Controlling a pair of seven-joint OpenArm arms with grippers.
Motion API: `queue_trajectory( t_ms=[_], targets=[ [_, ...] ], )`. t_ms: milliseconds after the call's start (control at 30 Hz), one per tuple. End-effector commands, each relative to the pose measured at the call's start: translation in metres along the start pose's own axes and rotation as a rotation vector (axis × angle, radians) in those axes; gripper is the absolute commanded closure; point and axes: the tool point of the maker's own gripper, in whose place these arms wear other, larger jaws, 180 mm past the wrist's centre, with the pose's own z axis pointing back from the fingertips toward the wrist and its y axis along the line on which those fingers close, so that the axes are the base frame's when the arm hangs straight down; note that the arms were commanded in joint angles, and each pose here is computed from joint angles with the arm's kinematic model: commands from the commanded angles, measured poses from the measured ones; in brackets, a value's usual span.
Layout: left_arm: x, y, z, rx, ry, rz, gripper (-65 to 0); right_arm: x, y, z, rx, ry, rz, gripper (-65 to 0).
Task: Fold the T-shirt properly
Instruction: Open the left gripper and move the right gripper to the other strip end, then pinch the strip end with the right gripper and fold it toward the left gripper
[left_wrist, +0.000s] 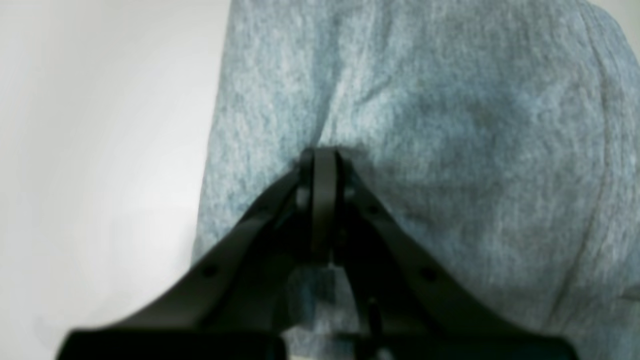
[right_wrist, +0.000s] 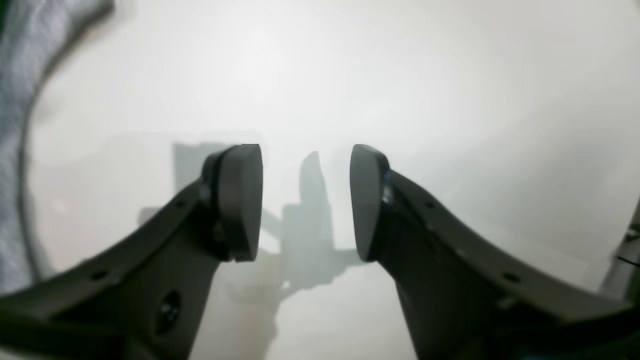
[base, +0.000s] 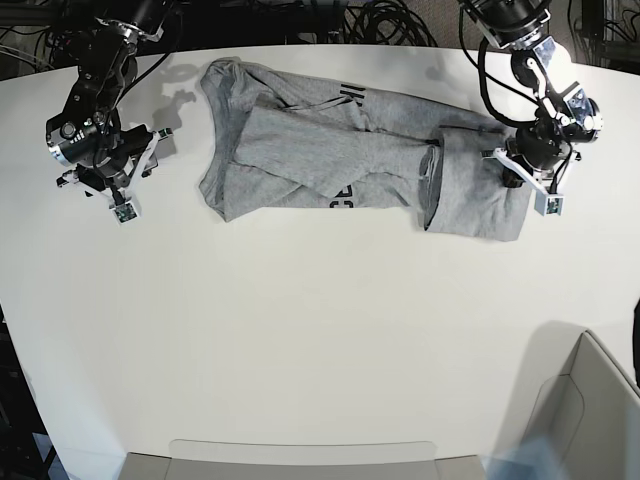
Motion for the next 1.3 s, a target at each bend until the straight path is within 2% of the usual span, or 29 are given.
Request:
queue_trajectory(
  t_ms=[0, 100, 233, 433, 567, 700, 833, 967, 1167, 1267],
  targets=[
    [0.014, 0.009, 0.010, 0.037, -0.024, -0.035, 0.0, 0.018, 0.000, 0.010, 0.001, -0.079, 0.018, -28.5],
    [0.041, 0.012, 0.032, 0.080, -0.101, -0.091, 0.0, 0.028, 0.022, 0.017, 0.072, -0.154, -0.006, -28.5],
    [0.047, 0.012, 0.062, 0.134, -0.151, -0.165, 0.0, 0.029, 0.049, 0.029, 0.129, -0.204, -0.041, -28.5],
    [0.037, 0.014, 0.067, 0.147, -0.133, -0.180, 0.0, -0.007, 0.043, 0.034, 0.163, -0.225, -0.293, -28.5],
    [0.029, 0.012, 0.066, 0.141, -0.116, -0.186, 0.0, -0.038, 0.025, 0.025, 0.203, -0.140, -0.391, -28.5],
    [0.029, 0.012, 0.066, 0.140, -0.115, -0.187, 0.0, -0.054, 0.024, -0.007, 0.294, -0.077, -0.465, -28.5],
    [0.029, 0.012, 0.066, 0.140, -0.115, -0.187, 0.0, -0.057, 0.046, -0.024, 0.386, -0.022, -0.438, -28.5],
    [0.028, 0.013, 0.066, 0.142, -0.114, -0.186, 0.0, -0.061, 0.066, -0.026, 0.435, 0.008, -0.405, -28.5],
    [0.028, 0.012, 0.066, 0.140, -0.114, -0.187, 0.0, -0.043, 0.126, -0.016, 0.643, -0.056, -0.349, -28.5],
    [0.028, 0.012, 0.066, 0.140, -0.114, -0.187, 0.0, -0.034, 0.143, -0.011, 0.709, -0.083, -0.332, -28.5]
  ],
)
